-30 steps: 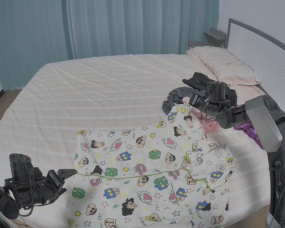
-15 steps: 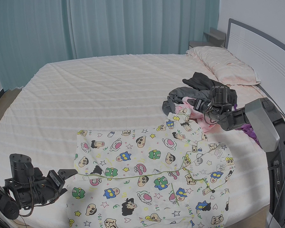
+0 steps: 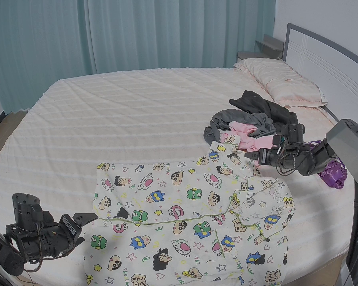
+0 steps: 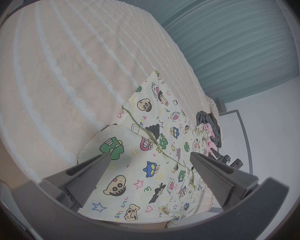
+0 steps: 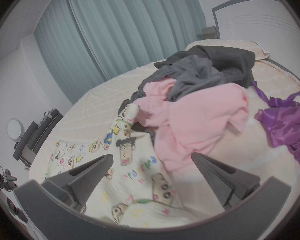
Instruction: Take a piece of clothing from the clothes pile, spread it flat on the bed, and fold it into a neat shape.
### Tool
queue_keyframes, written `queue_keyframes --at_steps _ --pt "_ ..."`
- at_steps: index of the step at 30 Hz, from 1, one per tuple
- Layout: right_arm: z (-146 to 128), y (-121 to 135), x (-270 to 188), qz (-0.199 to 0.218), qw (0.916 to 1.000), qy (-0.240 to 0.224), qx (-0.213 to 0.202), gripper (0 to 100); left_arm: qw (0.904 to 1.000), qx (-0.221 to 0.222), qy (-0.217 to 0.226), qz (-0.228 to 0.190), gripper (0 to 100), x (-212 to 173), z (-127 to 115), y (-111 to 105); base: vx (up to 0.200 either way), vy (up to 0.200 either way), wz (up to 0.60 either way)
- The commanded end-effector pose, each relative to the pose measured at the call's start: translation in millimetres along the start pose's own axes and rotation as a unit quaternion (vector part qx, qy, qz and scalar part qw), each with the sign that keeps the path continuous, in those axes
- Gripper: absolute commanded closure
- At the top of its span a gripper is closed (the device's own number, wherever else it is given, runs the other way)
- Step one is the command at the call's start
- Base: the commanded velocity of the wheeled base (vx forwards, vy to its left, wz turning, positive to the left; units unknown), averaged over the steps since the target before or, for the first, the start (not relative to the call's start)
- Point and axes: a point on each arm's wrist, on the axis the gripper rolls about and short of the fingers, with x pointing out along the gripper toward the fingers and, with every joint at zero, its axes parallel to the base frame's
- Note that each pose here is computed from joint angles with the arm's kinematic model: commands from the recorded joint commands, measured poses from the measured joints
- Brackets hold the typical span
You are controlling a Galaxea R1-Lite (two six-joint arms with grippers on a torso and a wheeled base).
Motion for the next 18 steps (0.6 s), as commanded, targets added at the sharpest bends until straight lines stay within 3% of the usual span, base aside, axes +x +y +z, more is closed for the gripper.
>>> queue_keyframes --at_steps 1,8,18 --pt "1 -9 -15 -0.004 1.0 0.005 0.001 0 1.0 0.001 0.006 0.004 0 -4 -3 3 0.0 0.0 0.0" --pt "-13 -10 -10 0.011 0.9989 0.045 0.009 0 1.0 0.002 0.006 0.002 0 -5 -4 2 0.0 0.0 0.0" --pt "-26 -9 17 0.021 0.9982 0.056 0.006 0 0.9999 0.002 0.01 0.003 0 -4 -5 3 0.0 0.0 0.0"
